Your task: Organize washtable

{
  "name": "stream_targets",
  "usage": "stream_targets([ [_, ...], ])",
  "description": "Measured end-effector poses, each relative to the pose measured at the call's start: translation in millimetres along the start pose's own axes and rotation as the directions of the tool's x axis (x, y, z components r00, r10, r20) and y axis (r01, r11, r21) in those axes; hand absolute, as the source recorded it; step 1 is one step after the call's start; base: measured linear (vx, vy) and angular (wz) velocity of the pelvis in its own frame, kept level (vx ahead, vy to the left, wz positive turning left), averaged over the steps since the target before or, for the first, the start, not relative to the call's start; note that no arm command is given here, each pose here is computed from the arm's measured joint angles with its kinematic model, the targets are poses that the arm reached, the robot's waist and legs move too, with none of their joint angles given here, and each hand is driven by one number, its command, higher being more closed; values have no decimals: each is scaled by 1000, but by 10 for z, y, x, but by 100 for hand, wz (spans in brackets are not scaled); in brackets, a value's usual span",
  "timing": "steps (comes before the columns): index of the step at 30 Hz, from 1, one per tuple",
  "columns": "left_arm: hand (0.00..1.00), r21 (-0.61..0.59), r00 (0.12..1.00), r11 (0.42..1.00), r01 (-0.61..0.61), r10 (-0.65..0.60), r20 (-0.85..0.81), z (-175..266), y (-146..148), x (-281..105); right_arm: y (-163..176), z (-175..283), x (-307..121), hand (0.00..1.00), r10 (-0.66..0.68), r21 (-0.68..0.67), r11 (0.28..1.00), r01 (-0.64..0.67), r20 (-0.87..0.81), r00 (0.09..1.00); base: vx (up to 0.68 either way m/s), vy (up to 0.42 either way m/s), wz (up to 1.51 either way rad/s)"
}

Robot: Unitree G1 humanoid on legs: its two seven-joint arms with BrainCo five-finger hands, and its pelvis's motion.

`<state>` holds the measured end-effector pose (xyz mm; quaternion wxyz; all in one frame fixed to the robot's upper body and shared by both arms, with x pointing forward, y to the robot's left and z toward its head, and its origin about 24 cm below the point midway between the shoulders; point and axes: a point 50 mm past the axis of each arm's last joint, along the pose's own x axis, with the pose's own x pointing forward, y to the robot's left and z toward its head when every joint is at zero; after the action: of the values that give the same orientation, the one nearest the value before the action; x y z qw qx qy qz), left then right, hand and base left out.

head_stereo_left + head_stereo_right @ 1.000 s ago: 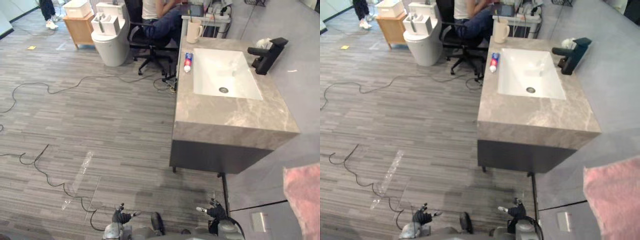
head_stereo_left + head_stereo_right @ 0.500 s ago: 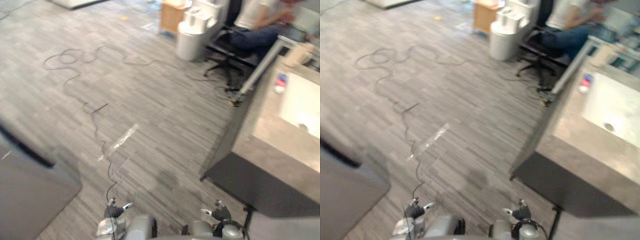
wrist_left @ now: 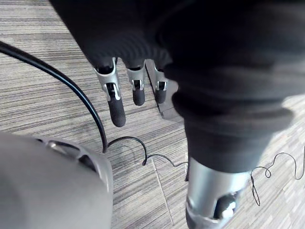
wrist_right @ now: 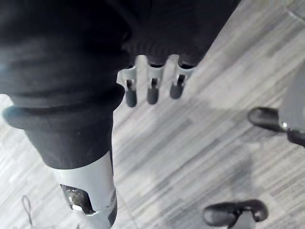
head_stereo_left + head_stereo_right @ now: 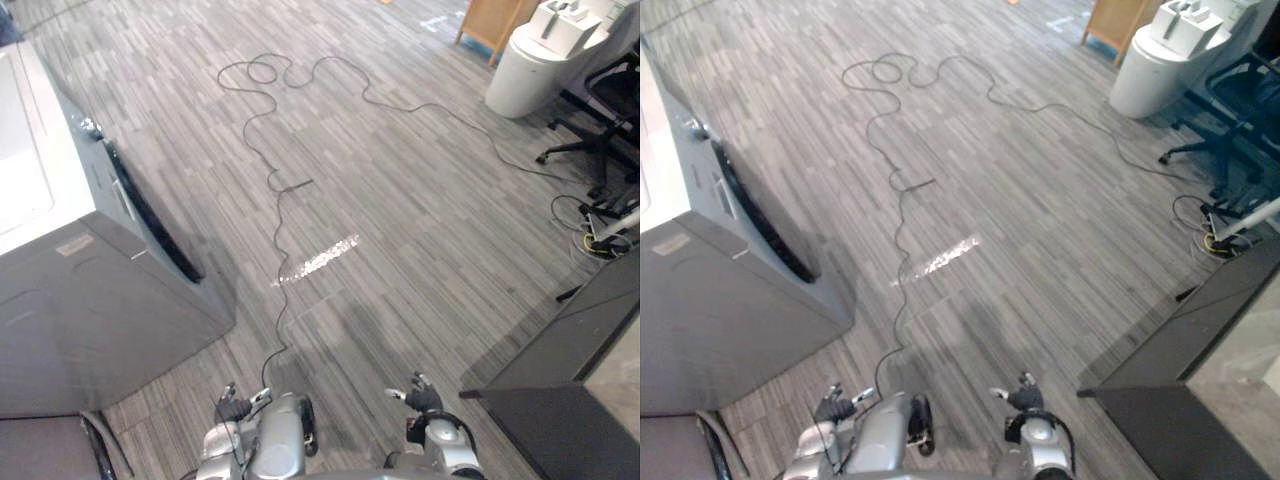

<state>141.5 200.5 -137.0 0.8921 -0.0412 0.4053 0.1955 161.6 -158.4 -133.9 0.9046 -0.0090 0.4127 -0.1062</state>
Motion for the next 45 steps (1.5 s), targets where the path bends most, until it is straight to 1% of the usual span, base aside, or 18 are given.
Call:
stream_targets([
  [3,0,60,1000,998,24,-23,-18,9,-13,22,-9,-87,-31,0,3,-12,1000,-4,-20,1000,102,146,-30],
  [5,0,89,999,995,37,-35,-25,0,-29,19,-31,-69,-45,0,-3,-9,1000,3,0,1000,167,46,-4],
  [11,0,90,999,995,42,-39,-32,-7,-44,20,-66,-48,-34,0,-16,4,1000,16,17,1000,273,0,-13],
  [15,0,89,997,995,36,-29,-74,-124,-11,-6,-162,-127,-35,0,-53,43,998,53,-19,998,508,-85,43],
  [17,0,91,996,995,44,-36,-87,-173,-31,-28,-202,-130,-32,0,-62,39,997,63,-21,998,599,-162,22],
  [18,0,68,995,997,37,-31,-97,-208,-13,-42,-220,-121,-27,0,-63,30,998,64,-18,998,609,-174,-29],
  [20,0,24,995,1000,14,-11,-101,-239,17,-62,-213,-103,-22,0,-59,20,998,60,-13,998,628,-46,-82],
  [24,0,7,999,1000,-1,1,-48,-112,53,-33,-113,-166,-46,0,-32,12,999,32,-46,998,491,78,-115],
  [28,0,-12,1000,1000,10,-10,5,0,0,-17,-100,-176,-51,0,-30,13,999,31,-49,998,400,305,-90],
  [30,0,-23,1000,1000,7,-7,-7,-63,-8,-42,-118,-215,-58,0,-31,2,1000,31,-61,998,414,451,-119],
  [31,0,-13,1000,1000,-12,11,-8,-58,71,-29,-13,-247,-73,0,9,-23,1000,-11,-74,997,445,442,-103],
  [35,0,-4,999,999,-40,40,-31,-99,166,-20,1,-274,-93,0,18,-75,997,-24,-70,997,422,377,-100],
  [37,0,13,997,999,-45,46,-62,-154,166,-27,-3,-261,-94,0,18,-75,997,-22,-62,998,345,228,-121],
  [41,0,50,996,999,-13,17,-88,-173,81,-15,-8,-204,-89,0,16,-72,997,-18,-28,999,258,88,-104],
  [45,0,78,992,997,-7,17,-127,-262,109,-32,-22,-162,-63,0,12,-72,997,-13,-18,1000,296,18,-65],
])
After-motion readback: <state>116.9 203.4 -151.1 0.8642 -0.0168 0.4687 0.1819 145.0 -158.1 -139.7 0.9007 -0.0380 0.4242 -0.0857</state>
